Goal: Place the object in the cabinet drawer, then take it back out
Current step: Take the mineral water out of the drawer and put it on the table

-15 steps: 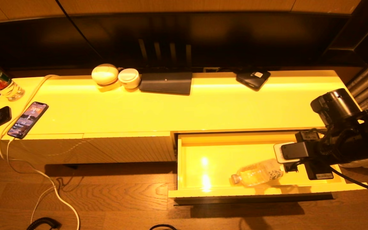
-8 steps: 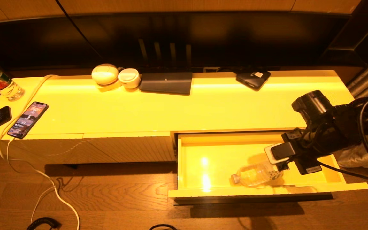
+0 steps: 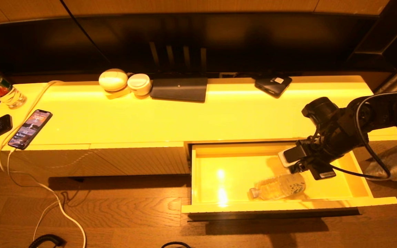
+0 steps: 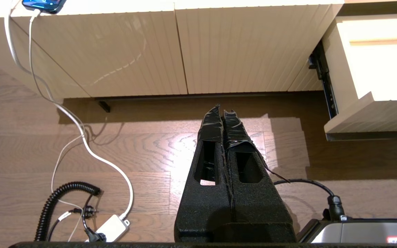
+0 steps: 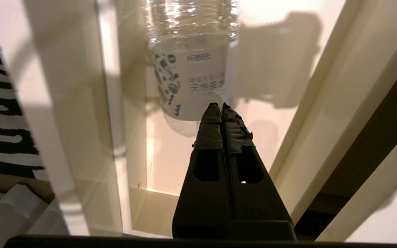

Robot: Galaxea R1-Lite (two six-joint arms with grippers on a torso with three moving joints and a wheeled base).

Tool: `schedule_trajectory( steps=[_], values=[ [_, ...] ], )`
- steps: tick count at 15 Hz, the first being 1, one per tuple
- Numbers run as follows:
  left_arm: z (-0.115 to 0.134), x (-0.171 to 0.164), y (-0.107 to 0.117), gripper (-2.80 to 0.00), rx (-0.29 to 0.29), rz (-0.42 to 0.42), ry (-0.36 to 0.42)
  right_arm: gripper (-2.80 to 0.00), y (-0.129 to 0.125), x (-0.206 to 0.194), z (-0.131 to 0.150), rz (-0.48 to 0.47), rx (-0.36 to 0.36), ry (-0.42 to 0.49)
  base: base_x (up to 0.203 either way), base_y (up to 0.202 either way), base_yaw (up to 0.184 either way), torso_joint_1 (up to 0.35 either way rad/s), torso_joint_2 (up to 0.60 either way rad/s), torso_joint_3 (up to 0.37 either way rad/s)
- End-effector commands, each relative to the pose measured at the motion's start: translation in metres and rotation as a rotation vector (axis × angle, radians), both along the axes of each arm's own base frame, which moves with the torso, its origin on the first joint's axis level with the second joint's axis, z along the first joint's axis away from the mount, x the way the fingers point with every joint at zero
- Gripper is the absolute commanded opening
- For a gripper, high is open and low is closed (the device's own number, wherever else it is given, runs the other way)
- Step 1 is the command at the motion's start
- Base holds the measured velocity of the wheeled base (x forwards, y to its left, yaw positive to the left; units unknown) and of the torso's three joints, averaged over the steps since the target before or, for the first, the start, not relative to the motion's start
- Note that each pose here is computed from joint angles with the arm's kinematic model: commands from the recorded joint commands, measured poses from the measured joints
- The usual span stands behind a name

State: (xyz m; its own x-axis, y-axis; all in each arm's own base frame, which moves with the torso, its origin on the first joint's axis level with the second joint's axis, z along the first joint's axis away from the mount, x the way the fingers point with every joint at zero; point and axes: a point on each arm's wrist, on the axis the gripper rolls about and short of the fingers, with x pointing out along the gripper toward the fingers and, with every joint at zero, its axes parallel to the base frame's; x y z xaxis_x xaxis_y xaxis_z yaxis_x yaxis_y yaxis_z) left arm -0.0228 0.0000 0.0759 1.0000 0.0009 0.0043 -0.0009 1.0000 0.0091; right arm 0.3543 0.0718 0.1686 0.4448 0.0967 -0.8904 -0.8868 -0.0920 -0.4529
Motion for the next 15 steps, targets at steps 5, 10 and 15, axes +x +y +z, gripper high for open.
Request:
schedule_trajectory(
  steps=[5, 10, 15],
  values=[
    [-0.001, 0.000, 0.000, -2.80, 0.000, 0.000, 0.002, -2.80, -0.004, 0.027, -0.018, -0.035, 0.004, 0.016, 0.000, 0.000, 0.000, 0.000, 0.00, 0.000],
    [0.000, 0.000, 0.000, -2.80, 0.000, -0.001, 0.001, -2.80, -0.007, 0.038, -0.016, -0.046, 0.008, -0.005, 0.000, 0.000, 0.000, 0.000, 0.00, 0.000],
    [0.000, 0.000, 0.000, -2.80, 0.000, 0.001, 0.001, 0.00, -0.006, 0.040, -0.017, -0.051, 0.027, -0.005, 0.000, 0.000, 0.000, 0.000, 0.00, 0.000]
  ],
)
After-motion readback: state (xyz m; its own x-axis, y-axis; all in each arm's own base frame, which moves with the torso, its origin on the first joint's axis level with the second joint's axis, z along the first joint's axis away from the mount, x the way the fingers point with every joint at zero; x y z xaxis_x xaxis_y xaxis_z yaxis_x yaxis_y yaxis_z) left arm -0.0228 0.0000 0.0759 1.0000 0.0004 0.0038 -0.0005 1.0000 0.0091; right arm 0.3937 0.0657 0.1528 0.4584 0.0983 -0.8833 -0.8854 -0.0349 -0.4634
